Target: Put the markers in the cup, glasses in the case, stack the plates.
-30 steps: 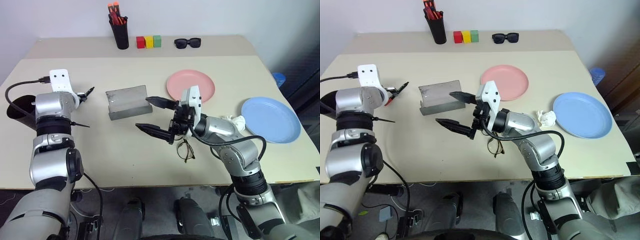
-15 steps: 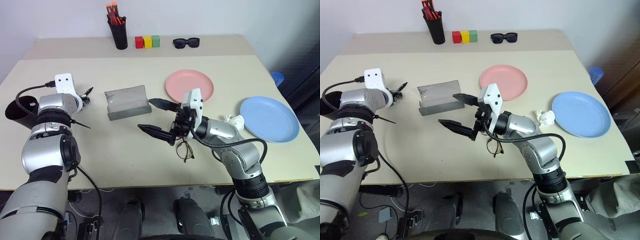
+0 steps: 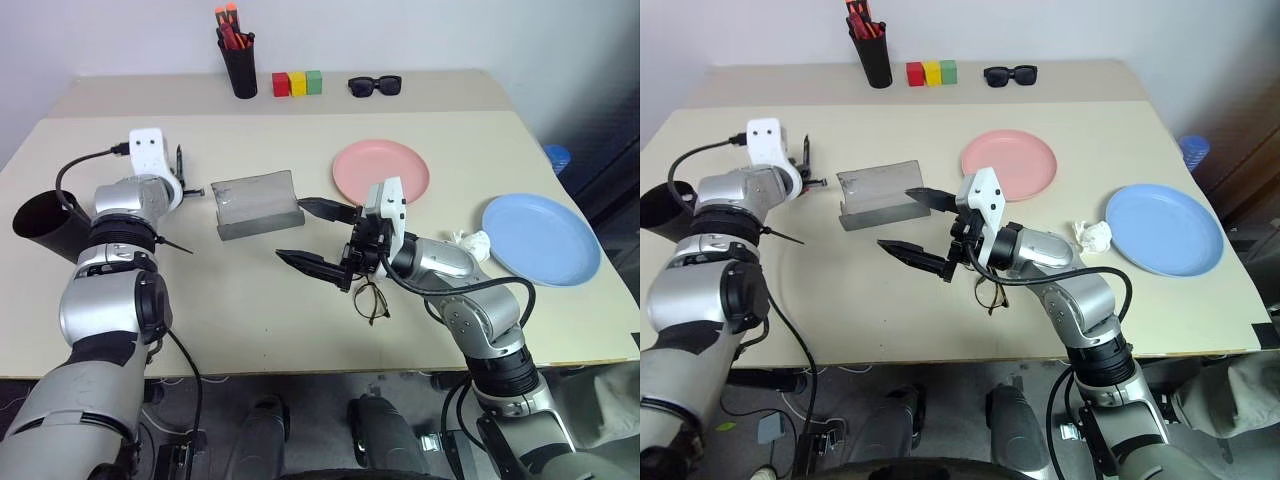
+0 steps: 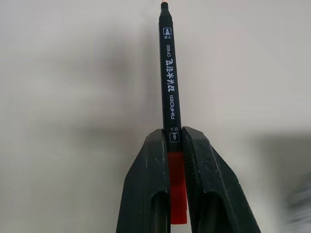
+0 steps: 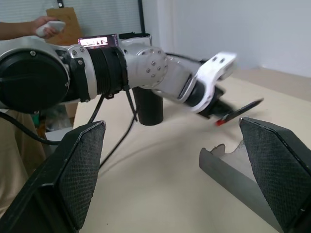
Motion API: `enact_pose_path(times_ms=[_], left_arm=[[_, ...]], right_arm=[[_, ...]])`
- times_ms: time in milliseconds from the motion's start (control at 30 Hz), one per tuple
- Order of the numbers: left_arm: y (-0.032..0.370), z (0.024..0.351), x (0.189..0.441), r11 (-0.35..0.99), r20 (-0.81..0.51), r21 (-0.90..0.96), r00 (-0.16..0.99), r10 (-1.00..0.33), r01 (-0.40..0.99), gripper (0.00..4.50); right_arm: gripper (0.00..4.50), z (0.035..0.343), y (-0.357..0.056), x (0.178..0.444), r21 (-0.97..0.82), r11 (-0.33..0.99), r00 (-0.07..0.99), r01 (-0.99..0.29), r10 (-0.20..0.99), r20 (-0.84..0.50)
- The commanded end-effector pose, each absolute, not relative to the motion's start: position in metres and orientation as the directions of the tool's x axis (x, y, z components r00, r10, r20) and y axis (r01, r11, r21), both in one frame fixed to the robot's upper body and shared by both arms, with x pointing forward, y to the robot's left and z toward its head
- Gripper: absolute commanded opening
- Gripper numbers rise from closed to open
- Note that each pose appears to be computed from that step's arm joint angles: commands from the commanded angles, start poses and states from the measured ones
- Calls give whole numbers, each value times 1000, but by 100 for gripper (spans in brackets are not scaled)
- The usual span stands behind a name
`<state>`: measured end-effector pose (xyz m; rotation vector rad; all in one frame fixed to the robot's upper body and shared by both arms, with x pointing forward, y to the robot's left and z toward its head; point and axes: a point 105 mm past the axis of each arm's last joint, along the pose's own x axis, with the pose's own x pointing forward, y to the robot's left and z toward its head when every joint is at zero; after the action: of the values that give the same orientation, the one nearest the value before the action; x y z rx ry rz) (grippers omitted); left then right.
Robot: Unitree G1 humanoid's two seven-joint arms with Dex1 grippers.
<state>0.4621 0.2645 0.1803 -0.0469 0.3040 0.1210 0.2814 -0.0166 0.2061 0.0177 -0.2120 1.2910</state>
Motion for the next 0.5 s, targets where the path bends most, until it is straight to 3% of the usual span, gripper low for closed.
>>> enact_pose_path(times_ms=[33,133,233,333,500], left_arm=[[268,240,460,989,-4,-41,990,142,-142,6],[292,284,433,955,284,-45,913,293,-293,6],[325,319,383,830,504,20,723,473,-557,6],[343,326,342,736,583,18,605,542,-677,6],[349,313,304,698,606,40,572,552,-715,6]], right_arm=[[450,220,-17,275,-158,267,234,-951,951,202],[450,220,-18,276,-162,276,242,-947,949,202],[450,222,-21,278,-166,293,256,-942,943,211],[450,227,-23,279,-156,302,261,-940,935,239],[450,233,-20,280,-160,303,254,-939,929,271]])
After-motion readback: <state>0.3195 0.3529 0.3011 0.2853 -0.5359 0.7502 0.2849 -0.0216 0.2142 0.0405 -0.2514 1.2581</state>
